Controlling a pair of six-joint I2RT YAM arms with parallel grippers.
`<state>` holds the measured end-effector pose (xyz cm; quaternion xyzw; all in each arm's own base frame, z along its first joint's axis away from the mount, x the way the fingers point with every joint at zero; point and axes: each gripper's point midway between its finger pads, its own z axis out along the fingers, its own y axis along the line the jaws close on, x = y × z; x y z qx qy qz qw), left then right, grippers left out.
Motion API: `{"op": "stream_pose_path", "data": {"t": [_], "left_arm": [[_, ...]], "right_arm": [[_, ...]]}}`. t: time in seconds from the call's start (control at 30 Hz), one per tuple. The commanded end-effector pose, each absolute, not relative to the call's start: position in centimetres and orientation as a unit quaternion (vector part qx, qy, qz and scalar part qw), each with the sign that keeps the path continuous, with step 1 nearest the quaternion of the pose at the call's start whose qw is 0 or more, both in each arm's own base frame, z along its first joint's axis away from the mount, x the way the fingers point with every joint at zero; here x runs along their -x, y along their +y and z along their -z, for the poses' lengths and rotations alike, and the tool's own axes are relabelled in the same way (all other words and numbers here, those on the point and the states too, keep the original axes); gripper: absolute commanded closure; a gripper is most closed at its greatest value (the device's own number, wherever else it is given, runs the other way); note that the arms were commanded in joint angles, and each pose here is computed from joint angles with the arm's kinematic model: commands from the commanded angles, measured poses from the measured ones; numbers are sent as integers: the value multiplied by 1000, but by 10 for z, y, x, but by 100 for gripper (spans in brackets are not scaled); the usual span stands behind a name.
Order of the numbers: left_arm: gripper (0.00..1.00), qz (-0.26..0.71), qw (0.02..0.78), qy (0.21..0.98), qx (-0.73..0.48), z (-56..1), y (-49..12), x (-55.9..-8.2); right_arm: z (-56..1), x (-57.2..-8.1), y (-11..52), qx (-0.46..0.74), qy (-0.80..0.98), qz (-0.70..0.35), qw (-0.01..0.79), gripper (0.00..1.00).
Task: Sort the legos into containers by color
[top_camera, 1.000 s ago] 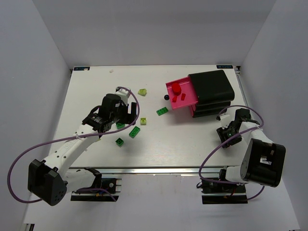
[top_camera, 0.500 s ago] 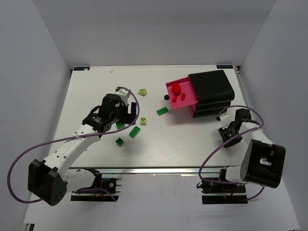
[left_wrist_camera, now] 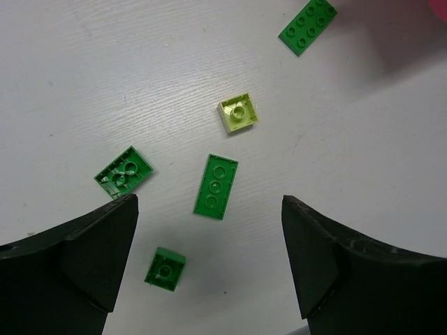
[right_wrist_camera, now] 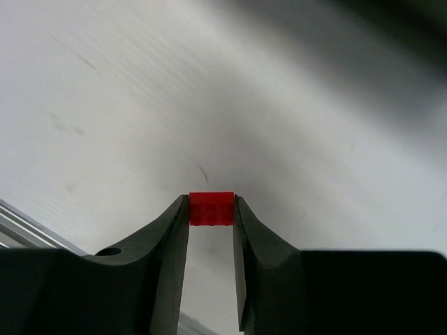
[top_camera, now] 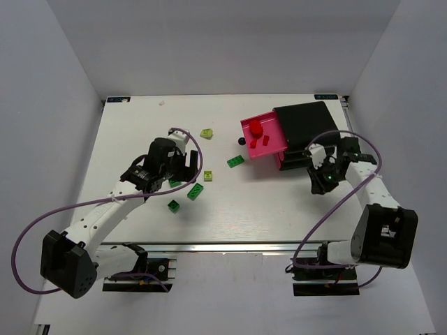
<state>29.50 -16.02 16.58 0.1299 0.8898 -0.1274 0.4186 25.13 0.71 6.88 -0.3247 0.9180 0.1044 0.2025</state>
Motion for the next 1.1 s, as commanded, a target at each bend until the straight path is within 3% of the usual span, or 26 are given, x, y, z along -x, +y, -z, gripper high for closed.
{"op": "stream_pose_path", "data": {"t": [0.0, 0.33, 0.53, 0.67, 0.7, 0.73, 0.87, 1.0, 1.07], "left_arm": [[7, 149, 437, 875, -142, -174, -165, -294], [7, 228, 451, 847, -165, -182, -191, -286], [9, 319, 446, 826, -131, -202, -220, -280], [12, 366, 421, 825, -93, -207, -238, -288], [15, 376, 421, 821, -92, -210, -245, -290], [17, 386, 413, 820, -88, -211, -250, -292], [29, 413, 396, 819, -46, -213, -264, -307], [50, 439, 386, 811, -16, -216, -281, -328], [67, 453, 378, 807, 1, -219, -287, -335]], "right_arm": [[-109, -266, 56, 366, 877, -184, 251, 100], [-210, -336, 167, 442, 787, -216, 373, 100], [-234, -404, 179, 392, 799, -138, 435, 95], [-234, -440, 171, 360, 821, -84, 435, 88], [-224, -445, 171, 359, 828, -81, 424, 84], [-227, -447, 172, 360, 828, -80, 423, 71], [-218, -445, 174, 368, 829, -88, 411, 42], [-245, -435, 167, 360, 814, -102, 445, 38], [-249, -422, 175, 365, 804, -119, 454, 39]]}}
